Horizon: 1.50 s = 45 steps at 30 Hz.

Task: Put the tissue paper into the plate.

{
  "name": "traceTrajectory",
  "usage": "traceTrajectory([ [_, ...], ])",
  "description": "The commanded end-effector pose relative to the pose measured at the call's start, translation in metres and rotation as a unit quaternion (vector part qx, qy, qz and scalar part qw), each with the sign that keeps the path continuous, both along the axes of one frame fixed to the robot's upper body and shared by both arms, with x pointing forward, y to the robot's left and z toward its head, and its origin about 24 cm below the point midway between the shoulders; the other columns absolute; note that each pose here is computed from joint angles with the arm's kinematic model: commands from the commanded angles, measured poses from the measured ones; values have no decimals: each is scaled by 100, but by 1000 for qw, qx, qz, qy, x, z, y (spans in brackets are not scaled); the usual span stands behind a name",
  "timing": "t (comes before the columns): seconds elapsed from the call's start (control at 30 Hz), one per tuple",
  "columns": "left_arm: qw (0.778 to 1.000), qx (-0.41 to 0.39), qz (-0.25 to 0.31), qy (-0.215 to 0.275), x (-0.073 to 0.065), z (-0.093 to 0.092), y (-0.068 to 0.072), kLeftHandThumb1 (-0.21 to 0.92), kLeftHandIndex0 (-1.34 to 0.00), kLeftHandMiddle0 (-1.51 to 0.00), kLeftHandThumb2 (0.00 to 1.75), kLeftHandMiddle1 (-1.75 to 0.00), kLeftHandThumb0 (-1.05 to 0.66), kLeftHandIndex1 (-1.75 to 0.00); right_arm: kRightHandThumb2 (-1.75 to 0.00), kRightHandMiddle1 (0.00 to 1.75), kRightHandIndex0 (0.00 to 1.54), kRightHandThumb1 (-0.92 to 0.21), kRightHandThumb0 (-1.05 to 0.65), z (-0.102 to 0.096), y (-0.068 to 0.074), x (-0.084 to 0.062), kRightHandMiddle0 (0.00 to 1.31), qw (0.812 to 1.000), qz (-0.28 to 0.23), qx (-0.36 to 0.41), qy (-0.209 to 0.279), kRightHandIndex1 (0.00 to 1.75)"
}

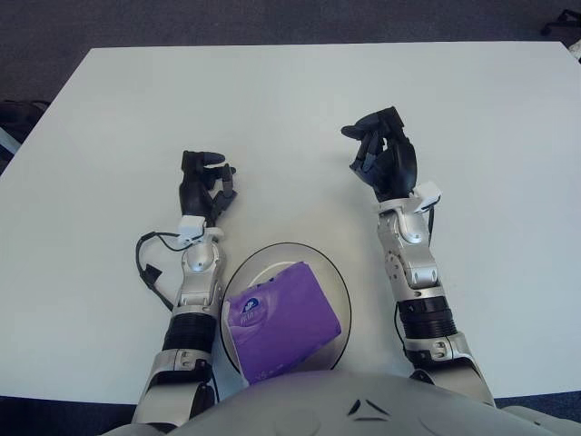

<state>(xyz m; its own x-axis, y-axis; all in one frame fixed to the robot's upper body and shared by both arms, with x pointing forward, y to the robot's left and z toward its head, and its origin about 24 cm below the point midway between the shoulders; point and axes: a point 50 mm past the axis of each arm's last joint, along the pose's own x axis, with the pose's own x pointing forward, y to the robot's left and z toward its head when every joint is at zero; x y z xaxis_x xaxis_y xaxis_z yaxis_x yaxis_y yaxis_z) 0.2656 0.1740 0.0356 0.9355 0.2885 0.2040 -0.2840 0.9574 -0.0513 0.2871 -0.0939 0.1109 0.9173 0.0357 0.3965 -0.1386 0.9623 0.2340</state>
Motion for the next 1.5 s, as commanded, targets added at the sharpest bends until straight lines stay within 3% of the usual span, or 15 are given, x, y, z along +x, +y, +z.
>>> traceTrajectory([
  [0.0,984,-14,2,178,-47,-79,-3,78,-27,-48,73,-132,-36,-175,-113,169,53,-78,-51,-14,7,0,32,999,-16,30,18,132],
  [0.3,985,-14,5,173,-47,-79,-2,78,-26,-48,73,-131,-36,-175,-114,168,53,-77,-48,-32,-3,2,33,999,-24,16,32,132],
  [0.37,985,-13,4,172,-47,-79,-2,78,-26,-48,73,-130,-36,-175,-91,172,55,-77,-42,-35,-3,2,30,999,-29,14,39,127],
  [0.5,985,-12,2,170,-47,-79,-2,78,-27,-49,73,-131,-36,-175,-79,174,56,-76,-38,-42,-5,2,29,998,-40,16,56,125],
  [0.73,985,-14,2,171,-47,-79,-2,78,-27,-49,74,-131,-36,-175,-82,175,56,-71,-38,-54,-8,2,32,995,-53,17,82,127],
  [0.93,986,-21,3,167,-48,-79,-2,80,-25,-49,70,-131,-36,-175,-80,175,55,-73,-37,-75,-16,2,31,991,-68,12,113,126],
  [1.47,986,-19,-4,166,-49,-78,-1,78,-27,-48,73,-131,-36,-175,-83,175,59,-70,-38,-102,-21,3,32,983,-96,0,156,130],
])
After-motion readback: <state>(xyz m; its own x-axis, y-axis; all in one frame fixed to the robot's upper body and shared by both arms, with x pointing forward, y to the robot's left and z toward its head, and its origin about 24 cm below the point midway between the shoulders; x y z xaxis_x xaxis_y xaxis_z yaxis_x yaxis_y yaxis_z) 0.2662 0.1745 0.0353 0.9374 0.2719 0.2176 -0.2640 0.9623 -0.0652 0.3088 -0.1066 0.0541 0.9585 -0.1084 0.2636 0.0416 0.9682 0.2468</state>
